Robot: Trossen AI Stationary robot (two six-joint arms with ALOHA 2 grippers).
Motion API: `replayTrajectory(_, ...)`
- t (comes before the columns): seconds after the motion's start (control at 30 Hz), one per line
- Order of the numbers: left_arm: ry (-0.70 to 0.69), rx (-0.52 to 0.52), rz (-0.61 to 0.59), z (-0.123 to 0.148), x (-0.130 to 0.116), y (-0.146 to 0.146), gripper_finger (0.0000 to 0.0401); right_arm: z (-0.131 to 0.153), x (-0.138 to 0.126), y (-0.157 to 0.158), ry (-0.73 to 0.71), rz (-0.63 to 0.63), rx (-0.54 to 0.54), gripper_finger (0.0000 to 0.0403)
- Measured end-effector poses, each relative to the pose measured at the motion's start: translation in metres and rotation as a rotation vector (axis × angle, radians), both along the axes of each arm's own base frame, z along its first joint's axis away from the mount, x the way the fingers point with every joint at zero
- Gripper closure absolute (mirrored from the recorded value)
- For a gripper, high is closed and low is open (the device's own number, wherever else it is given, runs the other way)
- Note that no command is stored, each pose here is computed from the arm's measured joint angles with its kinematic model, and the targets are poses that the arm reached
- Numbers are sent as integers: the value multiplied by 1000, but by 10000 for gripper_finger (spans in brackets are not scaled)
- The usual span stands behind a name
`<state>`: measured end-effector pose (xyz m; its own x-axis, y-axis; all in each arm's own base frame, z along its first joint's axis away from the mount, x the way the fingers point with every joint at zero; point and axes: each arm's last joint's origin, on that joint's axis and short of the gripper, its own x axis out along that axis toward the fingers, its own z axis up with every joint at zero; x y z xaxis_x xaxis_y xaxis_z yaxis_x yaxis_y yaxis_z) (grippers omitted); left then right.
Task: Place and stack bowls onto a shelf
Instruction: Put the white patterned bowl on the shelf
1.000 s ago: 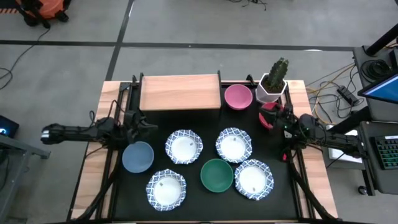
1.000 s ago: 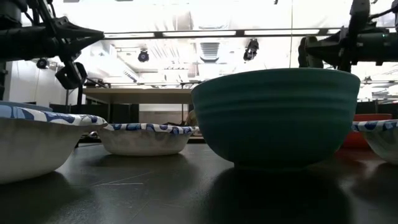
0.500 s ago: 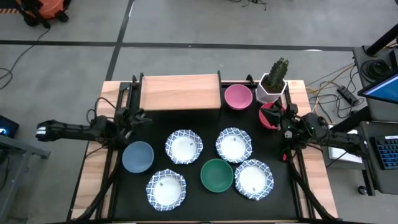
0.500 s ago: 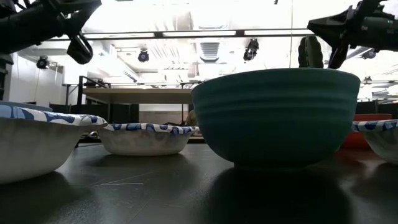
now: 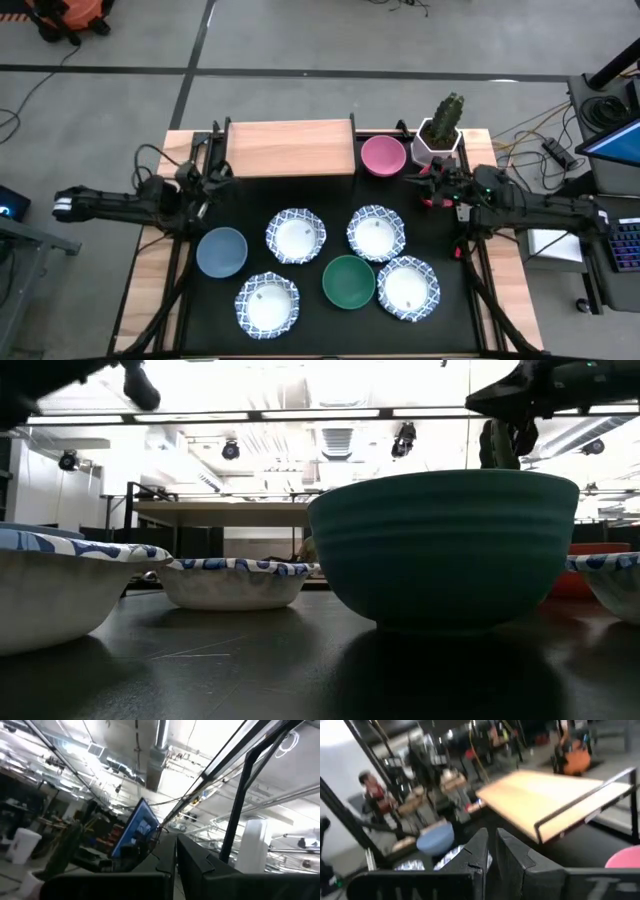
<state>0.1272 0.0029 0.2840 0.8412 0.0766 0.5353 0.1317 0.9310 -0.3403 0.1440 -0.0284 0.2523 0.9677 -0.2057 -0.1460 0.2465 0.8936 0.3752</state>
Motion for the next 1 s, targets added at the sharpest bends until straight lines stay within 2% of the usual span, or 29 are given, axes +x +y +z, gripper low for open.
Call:
replayTrajectory(0.13, 138, 34, 19, 22, 12, 0, 401, 7, 18, 7, 92, 63, 6, 374)
replayTrajectory(0.27, 412, 92, 83, 41, 23, 2, 401, 14, 37, 16, 172, 122, -2, 374)
replayTrajectory(0.37, 636, 74, 187, 48, 29, 5, 401, 15, 51, 21, 262, 154, 1, 374)
replayTrajectory(0.47, 789, 114, 252, 50, 36, 7, 401, 26, 64, 21, 322, 161, 0, 374)
replayTrajectory(0.67, 875, 209, 260, 46, 53, 7, 401, 18, 81, 21, 694, 202, -33, 374)
replayTrajectory(0.8, 904, 252, 264, 41, 57, 7, 401, 12, 92, 20, 902, 210, -8, 374)
replayTrajectory(1.0, 915, 257, 290, 36, 55, 8, 401, 0, 112, 20, 1088, 298, -91, 374)
